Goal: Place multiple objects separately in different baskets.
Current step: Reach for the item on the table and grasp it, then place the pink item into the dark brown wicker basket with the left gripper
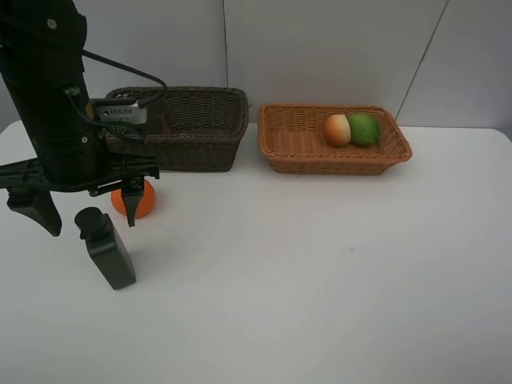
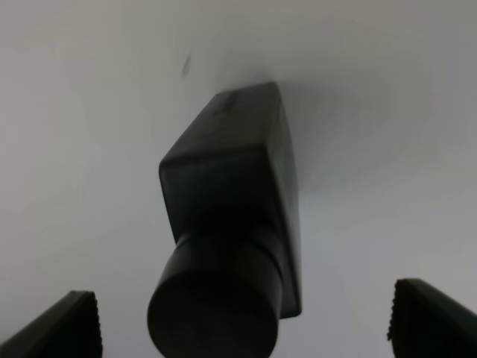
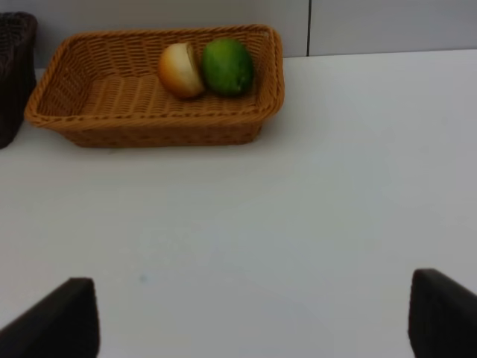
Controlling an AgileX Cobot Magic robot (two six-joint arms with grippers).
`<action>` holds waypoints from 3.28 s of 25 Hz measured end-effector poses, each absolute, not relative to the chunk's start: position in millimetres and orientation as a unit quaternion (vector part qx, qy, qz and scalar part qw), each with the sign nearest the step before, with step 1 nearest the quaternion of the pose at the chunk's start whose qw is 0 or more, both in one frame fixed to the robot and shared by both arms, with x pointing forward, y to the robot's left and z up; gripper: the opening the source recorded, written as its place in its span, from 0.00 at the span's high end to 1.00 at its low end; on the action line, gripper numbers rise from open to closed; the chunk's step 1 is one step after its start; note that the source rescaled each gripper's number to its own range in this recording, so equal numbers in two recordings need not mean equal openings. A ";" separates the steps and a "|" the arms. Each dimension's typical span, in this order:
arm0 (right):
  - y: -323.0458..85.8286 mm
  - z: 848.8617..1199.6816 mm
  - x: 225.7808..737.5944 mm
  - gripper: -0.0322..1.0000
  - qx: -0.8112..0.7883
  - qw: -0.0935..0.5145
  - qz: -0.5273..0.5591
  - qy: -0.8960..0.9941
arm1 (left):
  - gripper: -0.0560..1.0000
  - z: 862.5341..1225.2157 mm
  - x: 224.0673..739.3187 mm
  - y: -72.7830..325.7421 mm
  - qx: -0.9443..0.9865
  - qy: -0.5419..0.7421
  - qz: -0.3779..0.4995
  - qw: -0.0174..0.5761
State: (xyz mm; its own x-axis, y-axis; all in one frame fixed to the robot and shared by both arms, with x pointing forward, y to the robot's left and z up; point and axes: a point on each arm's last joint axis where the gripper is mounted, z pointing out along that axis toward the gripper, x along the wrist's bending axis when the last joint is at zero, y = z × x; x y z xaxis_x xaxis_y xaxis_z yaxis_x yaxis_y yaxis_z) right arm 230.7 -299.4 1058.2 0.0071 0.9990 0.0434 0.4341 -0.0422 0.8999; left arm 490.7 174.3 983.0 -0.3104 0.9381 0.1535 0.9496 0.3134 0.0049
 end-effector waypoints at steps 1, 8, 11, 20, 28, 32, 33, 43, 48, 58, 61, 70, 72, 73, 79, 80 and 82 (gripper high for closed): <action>-299.4 1058.2 230.7 0.09 0.609 0.364 0.388 0.588 | 0.00 981.4 491.7 173.8 -0.585 -0.808 -0.047 0.060; -299.4 1058.2 230.7 0.09 0.609 0.364 0.388 0.588 | 0.00 969.8 496.7 175.1 -0.581 -0.809 -0.046 0.076; -299.4 1058.2 230.7 0.09 0.609 0.364 0.388 0.588 | 0.00 964.0 498.7 174.0 -0.582 -0.808 -0.045 0.081; -299.4 1058.2 230.7 0.09 0.609 0.364 0.388 0.588 | 0.00 952.3 502.5 172.5 -0.586 -0.803 -0.046 0.092; -299.4 1058.2 230.7 0.09 0.609 0.364 0.388 0.588 | 0.00 938.7 497.3 174.8 -0.592 -0.800 -0.044 0.086; -299.4 1058.2 230.7 0.09 0.609 0.364 0.388 0.588 | 0.00 930.8 494.6 175.9 -0.594 -0.800 -0.043 0.076; -299.4 1058.2 230.7 0.09 0.609 0.364 0.388 0.588 | 0.00 929.3 494.2 176.1 -0.595 -0.799 -0.043 0.075; -299.4 1058.2 230.7 0.09 0.609 0.364 0.388 0.588 | 0.00 922.4 494.3 175.1 -0.602 -0.796 -0.043 0.046; -299.4 1058.2 230.7 0.09 0.609 0.364 0.388 0.588 | 0.00 922.4 494.4 175.0 -0.602 -0.796 -0.043 0.045; -299.4 1058.2 230.7 0.09 0.609 0.364 0.388 0.588 | 0.02 922.3 495.5 174.3 -0.613 -0.788 -0.043 0.039; -299.4 1058.2 230.7 0.09 0.609 0.364 0.388 0.588 | 0.13 922.3 495.2 174.5 -0.613 -0.788 -0.042 0.040; -299.4 1058.2 230.7 0.09 0.609 0.364 0.388 0.588 | 0.50 922.9 494.4 176.1 -0.619 -0.783 -0.047 0.049; -299.4 1058.2 230.7 0.09 0.609 0.364 0.388 0.588 | 0.50 922.9 494.4 176.0 -0.621 -0.781 -0.046 0.049; -299.4 1058.2 230.7 0.09 0.609 0.364 0.388 0.588 | 0.50 922.9 494.4 176.0 -0.623 -0.780 -0.046 0.049; -299.4 1058.2 230.7 0.09 0.609 0.364 0.388 0.588 | 0.50 922.9 494.3 176.0 -0.624 -0.779 -0.045 0.050; -299.4 1058.2 230.7 0.09 0.609 0.364 0.388 0.588 | 0.50 922.9 494.3 176.0 -0.624 -0.779 -0.045 0.050; -299.4 1058.2 230.7 0.09 0.609 0.364 0.388 0.588 | 0.50 922.9 494.3 176.0 -0.625 -0.777 -0.045 0.050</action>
State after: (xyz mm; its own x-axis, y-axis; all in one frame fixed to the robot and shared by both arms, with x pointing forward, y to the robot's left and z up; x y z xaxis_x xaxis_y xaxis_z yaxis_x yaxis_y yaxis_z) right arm 230.7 -299.4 1058.2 0.0066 0.9990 0.0441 0.4341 -0.0426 0.8998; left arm 494.3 176.0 922.9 -0.2129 0.9678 0.1343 0.9769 0.2137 0.0082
